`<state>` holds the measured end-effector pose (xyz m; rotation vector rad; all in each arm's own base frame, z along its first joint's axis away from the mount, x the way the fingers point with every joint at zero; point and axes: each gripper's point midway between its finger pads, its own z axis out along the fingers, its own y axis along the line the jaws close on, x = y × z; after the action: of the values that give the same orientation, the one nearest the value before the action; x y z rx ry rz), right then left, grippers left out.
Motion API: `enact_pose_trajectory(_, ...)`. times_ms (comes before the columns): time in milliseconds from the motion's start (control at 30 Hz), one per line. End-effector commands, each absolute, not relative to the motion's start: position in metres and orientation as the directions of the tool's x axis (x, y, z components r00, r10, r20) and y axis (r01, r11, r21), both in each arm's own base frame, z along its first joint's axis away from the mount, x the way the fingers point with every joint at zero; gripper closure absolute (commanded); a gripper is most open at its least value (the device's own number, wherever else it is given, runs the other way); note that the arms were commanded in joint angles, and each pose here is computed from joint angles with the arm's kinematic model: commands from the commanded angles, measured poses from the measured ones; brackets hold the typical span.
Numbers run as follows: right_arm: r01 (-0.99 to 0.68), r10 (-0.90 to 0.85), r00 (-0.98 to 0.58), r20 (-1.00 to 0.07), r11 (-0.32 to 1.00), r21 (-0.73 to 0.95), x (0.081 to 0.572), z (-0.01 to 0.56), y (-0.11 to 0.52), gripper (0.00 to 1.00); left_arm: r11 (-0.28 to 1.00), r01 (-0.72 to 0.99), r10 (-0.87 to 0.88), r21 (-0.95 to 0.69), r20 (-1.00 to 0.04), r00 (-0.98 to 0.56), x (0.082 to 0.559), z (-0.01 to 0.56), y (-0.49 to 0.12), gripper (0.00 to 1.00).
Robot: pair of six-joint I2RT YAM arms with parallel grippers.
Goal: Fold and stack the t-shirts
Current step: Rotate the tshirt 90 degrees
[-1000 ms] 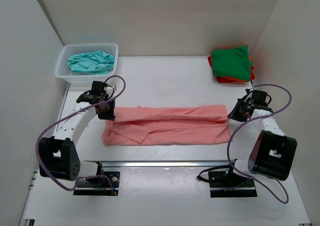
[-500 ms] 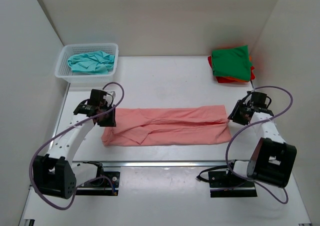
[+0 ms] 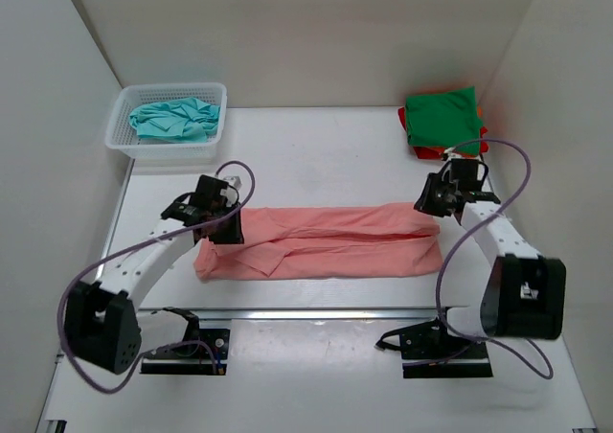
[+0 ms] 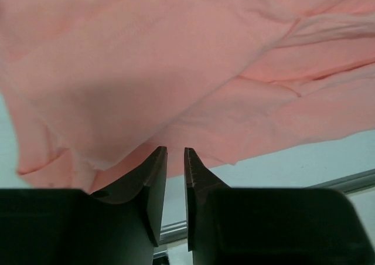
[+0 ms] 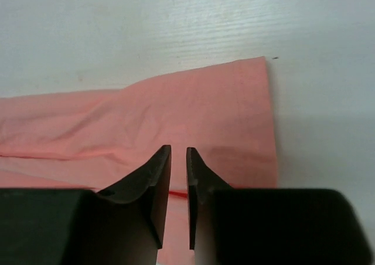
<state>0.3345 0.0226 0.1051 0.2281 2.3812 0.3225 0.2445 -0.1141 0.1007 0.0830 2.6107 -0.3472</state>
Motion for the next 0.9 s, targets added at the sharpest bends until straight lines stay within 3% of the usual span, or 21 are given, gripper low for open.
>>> enact_pose_trajectory(0, 0.036, 0.244, -0.751, -0.613, 0.943, 0.331, 0.356, 0.091, 0.036, 0.89, 0.961, 0.035, -0.09, -0.273, -0.432, -0.897, 0.247, 0.072, -0.122, 0.71)
enact_pose_trajectory(133, 0.106, 0.294, -0.819, -0.494, 0.922, 0.372, 0.343, 0.063, 0.045, 0.95, 0.972, -0.012, -0.11, -0.235, -0.407, -0.907, 0.27, 0.05, -0.125, 0.75)
enact_pose_trajectory(267, 0.218, 0.35, -0.873, -0.341, 0.903, 0.37, 0.297, 0.034, 0.063, 0.98, 0.98, 0.008, -0.059, -0.201, -0.322, -0.945, 0.301, 0.023, -0.145, 0.81)
enact_pose_trajectory(400, 0.228, 0.33, -0.901, -0.282, 0.912, 0.341, 0.25, 0.02, 0.088, 1.0, 0.982, 0.053, -0.003, -0.18, -0.301, -0.954, 0.361, 0.015, -0.179, 0.82)
enact_pose_trajectory(467, 0.221, 0.335, -0.895, -0.294, 0.906, 0.36, 0.233, 0.022, 0.1, 1.0, 0.974, 0.063, -0.019, -0.215, -0.359, -0.933, 0.409, 0.033, -0.199, 0.83)
enact_pose_trajectory(500, 0.238, 0.346, -0.9, -0.265, 0.9, 0.366, 0.221, 0.014, 0.108, 1.0, 0.978, 0.062, -0.001, -0.2, -0.3, -0.954, 0.41, 0.012, -0.2, 0.82)
enact_pose_trajectory(567, 0.238, 0.357, -0.9, -0.249, 0.883, 0.405, 0.199, 0.007, 0.123, 0.96, 0.979, 0.099, 0.035, -0.18, -0.329, -0.944, 0.454, 0.034, -0.215, 0.81)
enact_pose_trajectory(633, 0.233, 0.374, -0.9, -0.225, 0.846, 0.479, 0.185, 0.006, 0.152, 0.98, 0.984, 0.117, 0.076, -0.135, -0.278, -0.958, 0.479, 0.006, -0.223, 0.79)
enact_pose_trajectory(667, 0.235, 0.395, -0.889, -0.232, 0.828, 0.509, 0.185, 0.006, 0.161, 1.0, 0.976, 0.132, 0.062, -0.172, -0.36, -0.931, 0.507, 0.044, -0.236, 0.79)
enact_pose_trajectory(700, 0.164, 0.353, -0.898, -0.263, 0.823, 0.543, 0.184, 0.009, 0.179, 1.0, 0.978, 0.111, 0.05, -0.175, -0.321, -0.946, 0.513, 0.01, -0.237, 0.78)
enact_pose_trajectory(767, 0.095, 0.299, -0.92, -0.254, 0.798, 0.595, 0.184, 0.014, 0.209, 1.0, 0.967, 0.069, -0.016, -0.246, -0.327, -0.945, 0.531, -0.002, -0.236, 0.8)
enact_pose_trajectory(867, -0.132, 0.118, -0.936, -0.331, 0.755, 0.642, 0.188, 0.036, 0.265, 1.0, 0.957, 0.072, -0.031, -0.28, -0.346, -0.938, 0.53, -0.015, -0.229, 0.78)
